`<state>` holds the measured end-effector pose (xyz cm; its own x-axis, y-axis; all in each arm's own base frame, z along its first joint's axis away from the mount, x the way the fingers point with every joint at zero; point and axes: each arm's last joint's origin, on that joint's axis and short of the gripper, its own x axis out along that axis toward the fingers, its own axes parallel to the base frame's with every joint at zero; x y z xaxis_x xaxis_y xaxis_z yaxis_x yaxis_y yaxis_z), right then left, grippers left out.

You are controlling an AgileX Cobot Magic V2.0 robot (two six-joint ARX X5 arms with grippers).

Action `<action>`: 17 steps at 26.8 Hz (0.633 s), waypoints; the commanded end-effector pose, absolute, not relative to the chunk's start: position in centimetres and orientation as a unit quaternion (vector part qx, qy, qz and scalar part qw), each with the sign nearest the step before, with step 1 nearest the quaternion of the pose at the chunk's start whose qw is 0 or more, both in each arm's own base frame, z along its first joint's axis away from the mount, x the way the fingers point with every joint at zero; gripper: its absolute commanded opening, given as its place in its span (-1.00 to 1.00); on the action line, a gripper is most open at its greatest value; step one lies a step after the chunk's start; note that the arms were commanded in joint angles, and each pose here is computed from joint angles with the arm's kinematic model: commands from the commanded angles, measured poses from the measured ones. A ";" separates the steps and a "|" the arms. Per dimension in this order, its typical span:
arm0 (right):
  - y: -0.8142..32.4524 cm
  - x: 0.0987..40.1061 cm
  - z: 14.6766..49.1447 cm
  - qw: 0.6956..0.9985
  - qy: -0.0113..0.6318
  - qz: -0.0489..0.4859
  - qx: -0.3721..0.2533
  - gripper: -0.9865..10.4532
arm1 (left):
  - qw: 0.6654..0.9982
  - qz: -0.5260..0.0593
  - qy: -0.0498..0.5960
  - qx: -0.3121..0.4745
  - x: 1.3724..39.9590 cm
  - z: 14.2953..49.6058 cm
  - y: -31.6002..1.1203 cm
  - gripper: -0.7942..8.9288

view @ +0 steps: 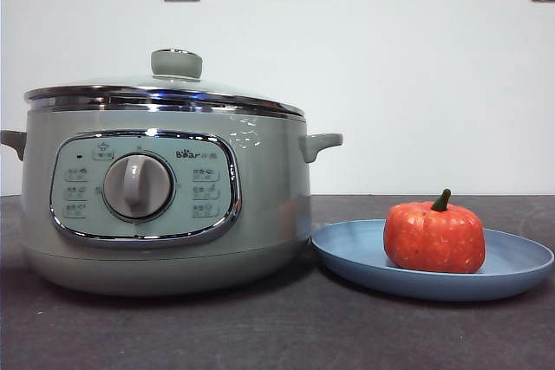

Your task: Take the pumpkin out from the steamer,put the pumpkin in the blue plate,close the lid

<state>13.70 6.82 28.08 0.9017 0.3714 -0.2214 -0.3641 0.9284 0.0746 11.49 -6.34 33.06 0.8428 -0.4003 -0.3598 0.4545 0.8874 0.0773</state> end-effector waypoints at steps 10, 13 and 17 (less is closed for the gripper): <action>6.9 13.8 27.3 0.972 0.139 0.187 0.019 -0.83 | 0.942 -0.224 0.227 0.107 9.9 30.4 -5.5 -0.84; 6.8 13.7 27.2 0.972 0.142 0.186 0.018 -0.83 | 0.941 -0.223 0.231 0.108 10.0 30.3 -5.5 -0.84; 6.8 13.7 27.2 0.972 0.142 0.186 0.018 -0.82 | 0.941 -0.223 0.232 0.108 10.0 30.3 -5.5 -0.84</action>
